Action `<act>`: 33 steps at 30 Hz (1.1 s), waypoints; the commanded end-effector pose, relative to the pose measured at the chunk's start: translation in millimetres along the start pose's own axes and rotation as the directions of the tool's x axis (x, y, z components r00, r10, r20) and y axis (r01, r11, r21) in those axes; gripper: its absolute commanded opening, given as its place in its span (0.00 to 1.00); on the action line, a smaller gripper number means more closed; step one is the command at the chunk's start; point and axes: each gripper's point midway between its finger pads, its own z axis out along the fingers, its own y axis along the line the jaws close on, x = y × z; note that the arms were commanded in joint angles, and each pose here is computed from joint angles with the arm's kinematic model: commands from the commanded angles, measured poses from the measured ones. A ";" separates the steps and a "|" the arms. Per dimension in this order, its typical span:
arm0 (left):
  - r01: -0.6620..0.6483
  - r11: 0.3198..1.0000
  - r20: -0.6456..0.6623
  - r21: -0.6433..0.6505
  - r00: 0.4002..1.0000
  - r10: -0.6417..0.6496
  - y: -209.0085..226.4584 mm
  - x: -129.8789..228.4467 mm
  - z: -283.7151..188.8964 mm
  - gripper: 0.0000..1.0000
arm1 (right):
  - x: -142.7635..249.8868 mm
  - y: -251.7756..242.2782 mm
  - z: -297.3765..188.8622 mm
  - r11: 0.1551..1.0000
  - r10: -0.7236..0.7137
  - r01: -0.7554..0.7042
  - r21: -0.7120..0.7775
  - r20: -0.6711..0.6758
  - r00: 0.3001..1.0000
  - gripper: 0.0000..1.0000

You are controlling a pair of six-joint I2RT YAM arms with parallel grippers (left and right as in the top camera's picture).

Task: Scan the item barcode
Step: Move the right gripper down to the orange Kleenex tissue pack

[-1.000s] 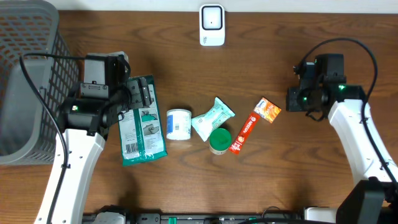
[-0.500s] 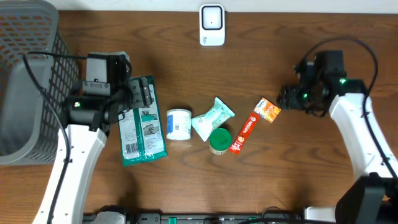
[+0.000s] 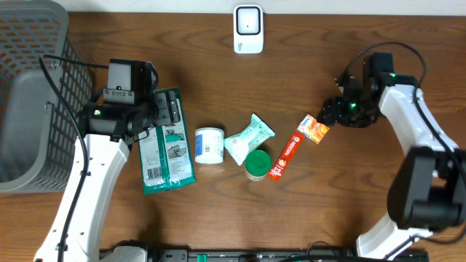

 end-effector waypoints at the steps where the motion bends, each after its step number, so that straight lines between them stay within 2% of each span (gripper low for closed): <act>1: -0.008 1.000 0.024 0.003 1.000 0.008 -1.9 -7.4 -6.0 0.82 | -2.9 -1.2 11.4 0.999 -0.029 0.029 -0.021 -0.005 1.000 0.66; 7: -0.008 1.000 0.023 0.002 1.000 0.008 -1.8 -7.3 -5.9 0.82 | 8.1 -3.8 26.5 0.999 -0.010 0.006 -0.047 -0.069 0.998 0.65; 14: -0.008 1.000 0.024 0.002 1.000 0.008 -1.8 -7.4 -5.9 0.82 | 11.9 18.8 34.0 0.969 0.006 -0.027 -0.244 -0.087 0.996 0.53; 22: -0.008 1.000 0.019 0.001 1.000 0.008 -1.6 -6.3 -5.9 0.82 | 16.4 -10.6 52.3 0.989 0.111 -0.121 -0.081 -0.123 0.986 0.53; 25: -0.008 1.000 0.019 0.001 1.000 0.008 -1.5 -6.4 -5.9 0.82 | 14.8 -7.2 52.6 0.984 0.142 -0.154 -0.092 -0.121 0.982 0.40; 28: -0.008 1.000 0.019 0.001 1.000 0.008 -1.5 -6.3 -5.9 0.82 | 17.8 -5.2 53.0 0.982 0.151 -0.164 -0.091 -0.134 0.979 0.15; 30: -0.008 1.000 0.019 0.001 1.000 0.008 -1.5 -6.3 -5.9 0.82 | 22.4 -3.3 52.2 0.980 0.156 -0.172 -0.097 -0.154 0.976 0.03; 33: -0.008 1.000 0.020 0.001 1.000 0.008 -1.6 -6.6 -5.9 0.82 | 21.3 8.7 47.9 0.969 0.159 -0.185 -0.167 -0.160 0.974 0.01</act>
